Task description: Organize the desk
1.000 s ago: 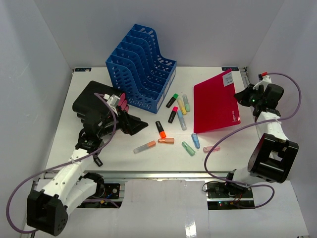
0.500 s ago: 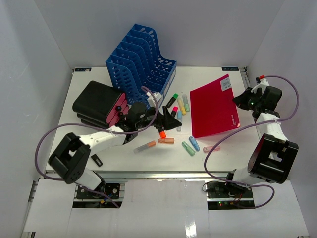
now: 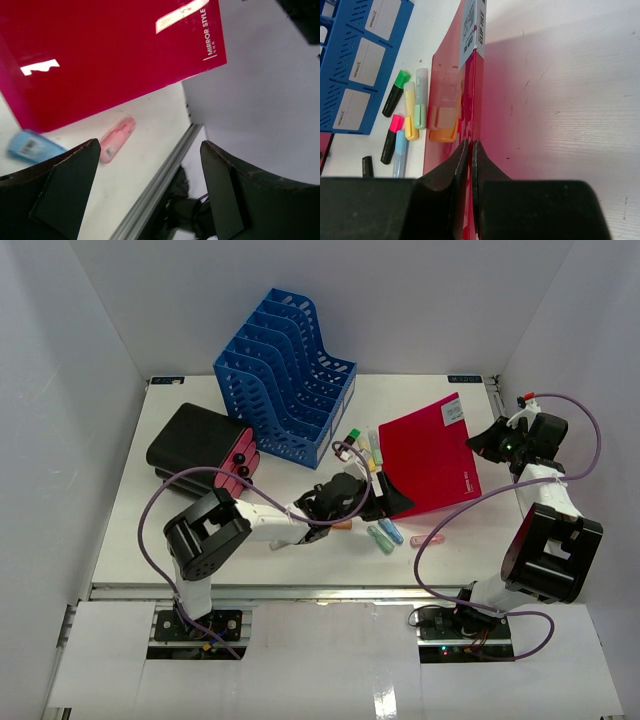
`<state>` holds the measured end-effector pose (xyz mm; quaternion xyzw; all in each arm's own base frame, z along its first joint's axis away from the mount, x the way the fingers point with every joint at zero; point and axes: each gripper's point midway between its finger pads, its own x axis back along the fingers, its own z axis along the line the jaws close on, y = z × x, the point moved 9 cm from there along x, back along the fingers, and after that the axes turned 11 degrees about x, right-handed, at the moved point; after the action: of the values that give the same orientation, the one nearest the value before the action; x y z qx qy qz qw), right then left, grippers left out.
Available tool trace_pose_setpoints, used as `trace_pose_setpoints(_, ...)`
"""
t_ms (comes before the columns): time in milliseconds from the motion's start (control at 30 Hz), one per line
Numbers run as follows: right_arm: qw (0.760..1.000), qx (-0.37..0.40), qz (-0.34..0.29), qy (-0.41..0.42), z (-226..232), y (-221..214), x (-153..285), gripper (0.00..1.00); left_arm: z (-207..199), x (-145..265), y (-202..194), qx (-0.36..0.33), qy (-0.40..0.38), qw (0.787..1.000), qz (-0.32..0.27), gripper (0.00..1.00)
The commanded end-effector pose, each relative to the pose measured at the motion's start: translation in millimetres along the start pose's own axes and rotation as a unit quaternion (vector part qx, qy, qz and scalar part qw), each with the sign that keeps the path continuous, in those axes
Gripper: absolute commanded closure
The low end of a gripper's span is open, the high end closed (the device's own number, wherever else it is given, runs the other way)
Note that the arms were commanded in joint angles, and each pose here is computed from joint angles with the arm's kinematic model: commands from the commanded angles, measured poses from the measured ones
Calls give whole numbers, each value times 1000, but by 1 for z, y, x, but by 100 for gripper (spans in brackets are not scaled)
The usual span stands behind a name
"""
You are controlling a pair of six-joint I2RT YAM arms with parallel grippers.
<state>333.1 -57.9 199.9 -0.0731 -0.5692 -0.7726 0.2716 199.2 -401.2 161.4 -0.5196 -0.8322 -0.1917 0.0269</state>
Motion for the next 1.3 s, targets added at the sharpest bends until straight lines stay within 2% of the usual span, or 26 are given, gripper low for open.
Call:
trace_pose_setpoints(0, 1000, 2, -25, 17, 6, 20, 4, 92, -22, -11, -16, 129, -48, 986, -98, 8)
trace_pose_setpoints(200, 999, 4, -27, 24, 10, 24, 8, 92, -12, -30, -55, 235, -64, 965, -94, 8)
trace_pose_setpoints(400, 999, 3, -27, 32, 13, 24, 9, 92, -7, -39, -77, 273, -89, 950, -125, 2)
trace_pose_setpoints(867, 998, -6, -30, 49, 21, 21, 16, 92, -1, -64, -74, 340, -116, 917, -174, 2)
trace_pose_setpoints(1167, 997, -15, -33, 61, 30, 22, 24, 92, 2, -77, -64, 374, -136, 889, -226, 7)
trace_pose_setpoints(1267, 997, -19, -29, 64, 30, 19, 24, 92, 0, -79, -58, 378, -147, 882, -241, 13)
